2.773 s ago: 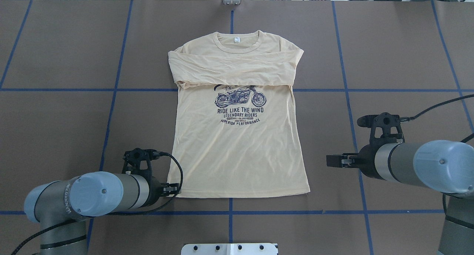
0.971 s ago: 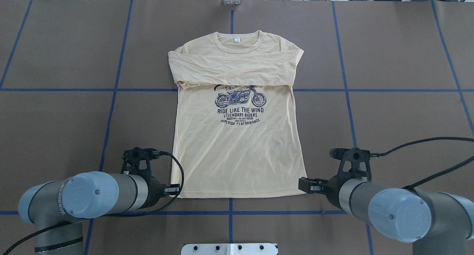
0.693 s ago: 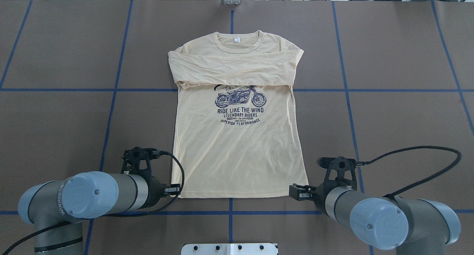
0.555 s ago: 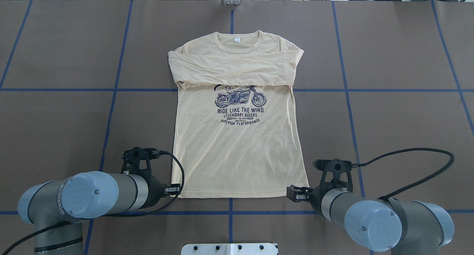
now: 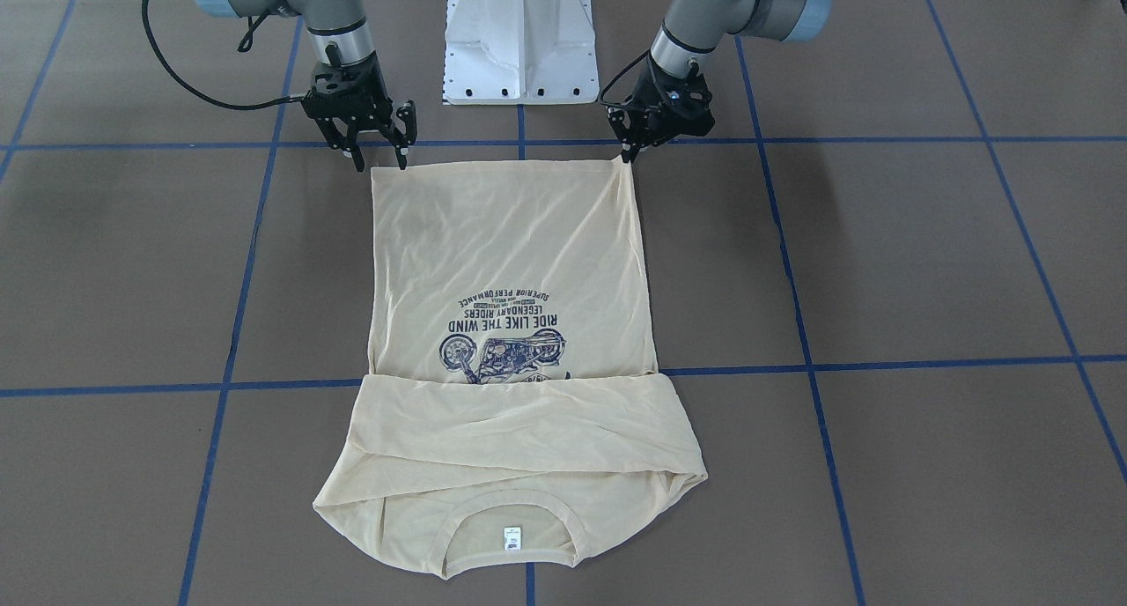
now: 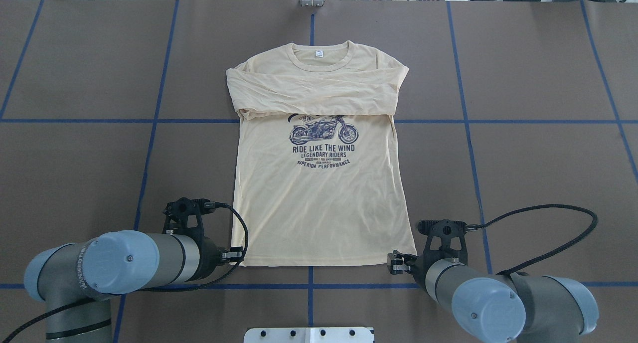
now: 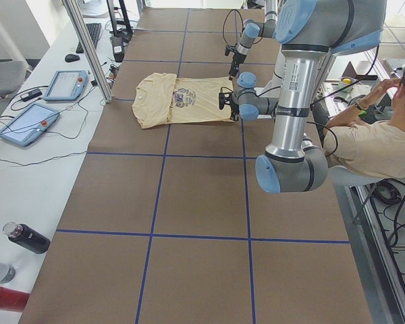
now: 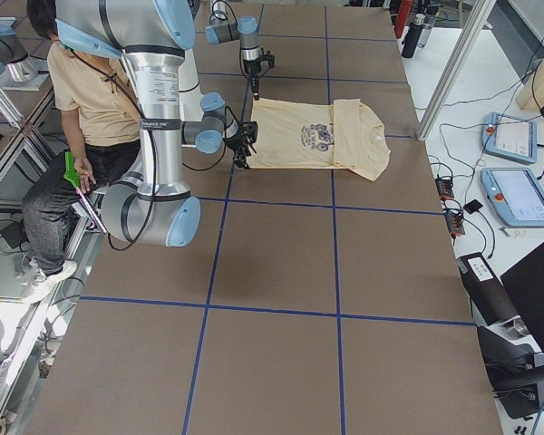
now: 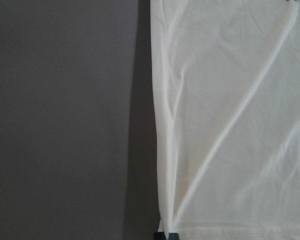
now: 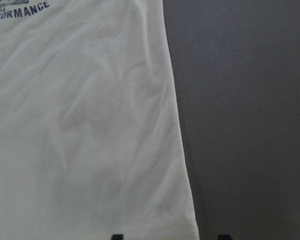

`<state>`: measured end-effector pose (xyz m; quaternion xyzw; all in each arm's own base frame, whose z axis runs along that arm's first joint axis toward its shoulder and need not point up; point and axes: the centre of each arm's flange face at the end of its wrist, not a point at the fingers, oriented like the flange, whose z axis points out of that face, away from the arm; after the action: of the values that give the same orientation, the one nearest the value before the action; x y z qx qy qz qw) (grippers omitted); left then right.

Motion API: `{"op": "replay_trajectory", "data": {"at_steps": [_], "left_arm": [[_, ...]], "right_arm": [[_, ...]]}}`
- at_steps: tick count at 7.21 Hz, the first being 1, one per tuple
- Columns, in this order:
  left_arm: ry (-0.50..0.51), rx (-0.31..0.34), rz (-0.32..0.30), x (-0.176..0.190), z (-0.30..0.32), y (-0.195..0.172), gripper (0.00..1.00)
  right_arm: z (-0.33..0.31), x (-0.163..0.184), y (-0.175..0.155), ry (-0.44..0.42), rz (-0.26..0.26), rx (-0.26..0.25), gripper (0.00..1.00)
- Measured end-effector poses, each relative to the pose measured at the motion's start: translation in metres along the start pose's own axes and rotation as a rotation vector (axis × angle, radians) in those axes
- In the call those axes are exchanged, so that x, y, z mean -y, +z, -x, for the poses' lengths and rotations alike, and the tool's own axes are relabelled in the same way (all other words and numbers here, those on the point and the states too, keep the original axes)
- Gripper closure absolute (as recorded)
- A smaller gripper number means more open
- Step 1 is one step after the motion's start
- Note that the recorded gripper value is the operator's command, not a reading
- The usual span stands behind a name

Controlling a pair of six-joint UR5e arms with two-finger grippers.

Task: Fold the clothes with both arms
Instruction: 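Lower both grippers to the hem corners and grasp the hem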

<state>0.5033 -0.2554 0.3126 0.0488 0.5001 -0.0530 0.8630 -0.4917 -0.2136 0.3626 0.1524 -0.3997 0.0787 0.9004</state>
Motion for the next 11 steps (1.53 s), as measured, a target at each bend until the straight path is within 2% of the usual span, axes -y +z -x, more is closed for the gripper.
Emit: {"op": "replay_trajectory", "data": {"at_steps": [1,3,4,6,8,9,11], "left_arm": [[0.000,0.000,0.000,0.0000,0.0001,0.0002,1.00],[0.000,0.001,0.000,0.0000,0.0002,0.0003,1.00],[0.000,0.001,0.000,0.0000,0.0002,0.0003,1.00],[0.000,0.001,0.000,0.0000,0.0002,0.0003,1.00],[0.000,0.000,0.000,0.0000,0.0001,0.0001,1.00],[0.000,0.000,0.000,0.0000,-0.0002,0.0000,1.00],[0.000,-0.004,0.001,0.0000,-0.0017,-0.0010,1.00]], "right_arm": [[-0.0008,-0.0011,0.0021,-0.006,-0.004,-0.012,0.33],[-0.0014,-0.0020,0.0053,-0.013,-0.009,-0.023,0.46],[-0.0006,-0.0026,0.0056,-0.014,-0.011,-0.023,0.47],[0.0010,-0.0034,0.0057,-0.014,-0.011,-0.021,0.67],[0.0032,-0.0029,0.0053,-0.012,-0.013,-0.018,0.93],[0.0040,-0.0023,0.0044,-0.011,-0.014,-0.015,1.00],[0.0049,0.0008,0.0013,-0.007,-0.017,-0.009,1.00]]}}
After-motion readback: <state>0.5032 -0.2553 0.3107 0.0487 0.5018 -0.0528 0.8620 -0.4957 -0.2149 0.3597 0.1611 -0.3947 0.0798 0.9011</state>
